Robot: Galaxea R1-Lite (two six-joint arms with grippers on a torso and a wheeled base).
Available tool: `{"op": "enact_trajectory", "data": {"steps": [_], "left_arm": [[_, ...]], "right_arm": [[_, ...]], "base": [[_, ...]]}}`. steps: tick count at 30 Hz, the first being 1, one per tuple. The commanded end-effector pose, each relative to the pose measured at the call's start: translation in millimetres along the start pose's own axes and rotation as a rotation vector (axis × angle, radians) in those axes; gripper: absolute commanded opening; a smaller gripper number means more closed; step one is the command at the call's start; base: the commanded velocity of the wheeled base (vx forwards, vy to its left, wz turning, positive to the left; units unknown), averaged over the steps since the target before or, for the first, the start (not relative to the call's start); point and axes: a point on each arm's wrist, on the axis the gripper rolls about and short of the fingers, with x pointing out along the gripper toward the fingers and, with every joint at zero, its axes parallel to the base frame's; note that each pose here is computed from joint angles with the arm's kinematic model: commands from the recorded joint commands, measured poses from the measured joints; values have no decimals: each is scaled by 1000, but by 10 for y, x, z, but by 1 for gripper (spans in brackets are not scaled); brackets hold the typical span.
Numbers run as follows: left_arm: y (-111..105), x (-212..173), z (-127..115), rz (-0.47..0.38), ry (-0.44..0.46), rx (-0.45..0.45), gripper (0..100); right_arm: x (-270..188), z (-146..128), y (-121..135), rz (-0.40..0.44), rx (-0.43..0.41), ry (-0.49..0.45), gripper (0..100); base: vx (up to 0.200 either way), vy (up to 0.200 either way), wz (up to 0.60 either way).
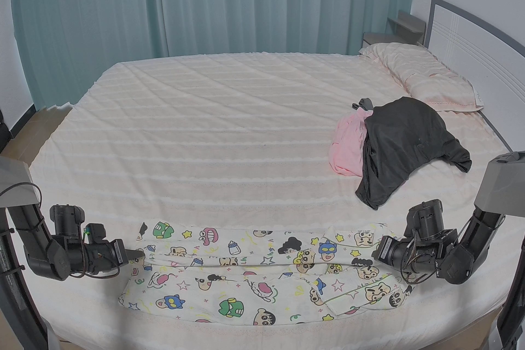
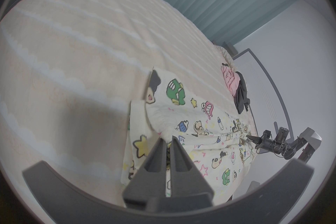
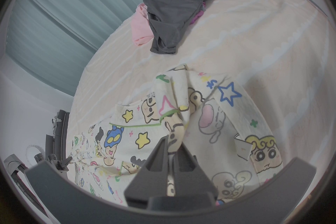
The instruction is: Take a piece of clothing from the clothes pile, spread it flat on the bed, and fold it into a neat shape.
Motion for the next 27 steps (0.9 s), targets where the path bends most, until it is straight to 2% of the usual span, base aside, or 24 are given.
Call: {"op": "enact_trajectory", "data": {"steps": [1,4,5,11,15,18,22,26,27], "left_arm": [[61,41,-92,11,37,-28,0],[69,46,-105,13,37,-30,0],[69,40,-121,14,42,-36,100],[15,-83,-219,26,52,-46,100],[-40,-346,-168,36,-33,-50,100],[-47,-408,-133,40,-62,-48,100],[-39,-413,-85,38,-80,-55,100],[-49,-409,-19,29,-103,-108,100],[-53,-405,16,23,-114,-144,100]], "right_arm": [[71,-72,-78,-30,3,28,0],[55,-103,-107,-32,2,33,0],[46,-99,-109,-26,3,25,100],[-51,-60,-135,-16,14,-5,100],[-236,95,-74,27,27,-76,100],[-322,165,-48,47,34,-111,100],[-442,253,80,115,35,-164,100],[-427,184,260,173,22,-145,100],[-416,150,334,198,37,-130,100]], "base": [[0,0,0],[0,0,0],[0,0,0],[0,0,0],[0,0,0],[0,0,0],[0,0,0],[0,0,0],[0,0,0]]}}
